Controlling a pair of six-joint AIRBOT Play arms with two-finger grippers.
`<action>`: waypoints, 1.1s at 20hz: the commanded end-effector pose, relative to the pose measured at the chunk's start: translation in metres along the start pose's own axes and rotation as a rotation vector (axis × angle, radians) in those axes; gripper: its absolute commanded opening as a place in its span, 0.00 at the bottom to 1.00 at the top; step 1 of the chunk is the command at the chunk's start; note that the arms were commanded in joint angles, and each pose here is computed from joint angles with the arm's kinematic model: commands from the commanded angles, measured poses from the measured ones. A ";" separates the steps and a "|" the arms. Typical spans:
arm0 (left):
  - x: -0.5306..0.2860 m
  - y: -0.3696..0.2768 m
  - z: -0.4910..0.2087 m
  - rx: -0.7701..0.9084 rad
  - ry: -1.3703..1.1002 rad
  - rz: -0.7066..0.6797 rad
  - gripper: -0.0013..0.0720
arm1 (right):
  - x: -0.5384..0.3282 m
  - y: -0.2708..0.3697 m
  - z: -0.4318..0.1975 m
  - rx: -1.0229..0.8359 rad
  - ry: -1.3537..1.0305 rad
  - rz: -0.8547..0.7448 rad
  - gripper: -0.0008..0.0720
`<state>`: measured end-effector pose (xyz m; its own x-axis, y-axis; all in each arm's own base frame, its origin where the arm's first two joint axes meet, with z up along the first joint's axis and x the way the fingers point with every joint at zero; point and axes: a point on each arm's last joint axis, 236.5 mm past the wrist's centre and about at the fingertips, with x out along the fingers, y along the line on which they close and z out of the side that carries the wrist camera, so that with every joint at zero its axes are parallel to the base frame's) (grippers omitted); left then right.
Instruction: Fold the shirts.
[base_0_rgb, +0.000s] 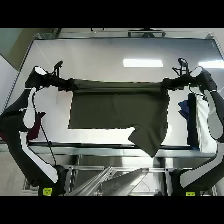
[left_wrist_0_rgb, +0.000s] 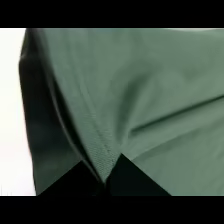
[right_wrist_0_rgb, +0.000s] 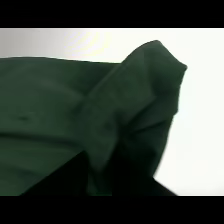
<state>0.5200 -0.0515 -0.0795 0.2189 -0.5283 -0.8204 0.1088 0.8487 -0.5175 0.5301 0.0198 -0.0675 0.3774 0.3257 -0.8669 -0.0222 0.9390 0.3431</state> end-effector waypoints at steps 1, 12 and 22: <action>0.005 -0.010 -0.009 0.008 0.037 -0.012 0.27 | 0.001 0.009 -0.006 0.010 0.024 0.016 0.47; -0.109 -0.017 -0.046 -0.121 0.213 -0.020 0.40 | -0.159 0.002 -0.028 0.035 0.000 -0.002 0.46; -0.083 0.026 -0.244 -0.406 0.318 0.050 0.40 | -0.194 -0.025 -0.140 0.268 -0.068 0.007 0.46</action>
<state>0.3165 0.0004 -0.0496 -0.0682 -0.5692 -0.8194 -0.2257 0.8088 -0.5430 0.3499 -0.0597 0.0503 0.4207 0.2916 -0.8591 0.1847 0.8996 0.3958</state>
